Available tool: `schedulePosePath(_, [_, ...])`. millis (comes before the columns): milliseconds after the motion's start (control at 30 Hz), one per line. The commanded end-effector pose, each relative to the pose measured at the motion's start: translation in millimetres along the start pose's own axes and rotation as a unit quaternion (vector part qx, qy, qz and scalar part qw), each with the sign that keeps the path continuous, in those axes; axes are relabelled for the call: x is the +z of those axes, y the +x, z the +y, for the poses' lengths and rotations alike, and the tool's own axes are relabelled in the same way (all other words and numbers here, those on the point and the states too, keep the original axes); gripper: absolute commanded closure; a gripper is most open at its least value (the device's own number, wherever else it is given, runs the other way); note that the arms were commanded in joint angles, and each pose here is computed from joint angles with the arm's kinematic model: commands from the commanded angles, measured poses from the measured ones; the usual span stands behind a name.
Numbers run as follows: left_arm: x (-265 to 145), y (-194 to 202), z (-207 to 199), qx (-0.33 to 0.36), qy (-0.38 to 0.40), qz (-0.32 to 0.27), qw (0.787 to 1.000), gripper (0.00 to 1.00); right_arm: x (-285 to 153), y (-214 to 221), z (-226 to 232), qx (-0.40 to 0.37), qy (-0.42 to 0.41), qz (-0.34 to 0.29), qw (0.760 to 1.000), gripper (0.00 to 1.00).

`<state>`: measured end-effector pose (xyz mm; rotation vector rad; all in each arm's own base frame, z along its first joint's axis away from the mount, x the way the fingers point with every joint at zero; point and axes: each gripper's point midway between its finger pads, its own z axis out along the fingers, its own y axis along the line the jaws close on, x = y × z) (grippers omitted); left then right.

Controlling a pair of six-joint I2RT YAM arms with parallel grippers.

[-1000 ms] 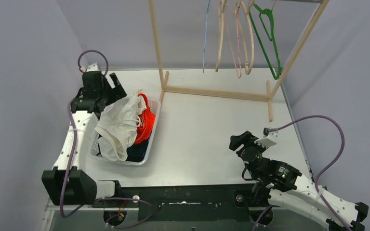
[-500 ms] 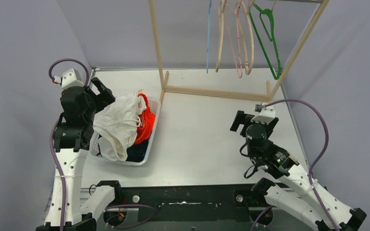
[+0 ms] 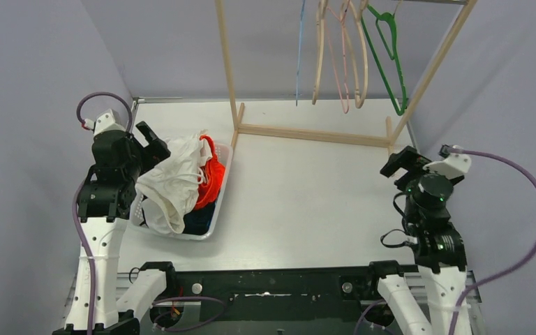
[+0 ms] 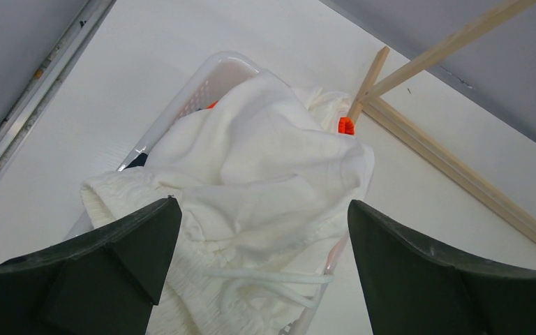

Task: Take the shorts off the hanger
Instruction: Reset both arms

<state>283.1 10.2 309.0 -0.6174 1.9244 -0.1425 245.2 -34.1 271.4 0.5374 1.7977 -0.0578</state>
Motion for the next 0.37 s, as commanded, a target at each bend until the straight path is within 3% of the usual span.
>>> schedulePosePath(0, [-3.6, 2.5, -13.0, -0.014, 0.032, 0.01, 0.999, 0.09, -42.4, -59.7, -2.5, -0.014, -0.024, -0.093, 0.995, 0.02])
schedulePosePath(333, [-12.6, -7.1, -8.5, -0.026, 0.017, -0.007, 0.999, 0.09, -33.6, -19.2, 26.4, -0.024, -0.109, -0.029, 0.993, 0.02])
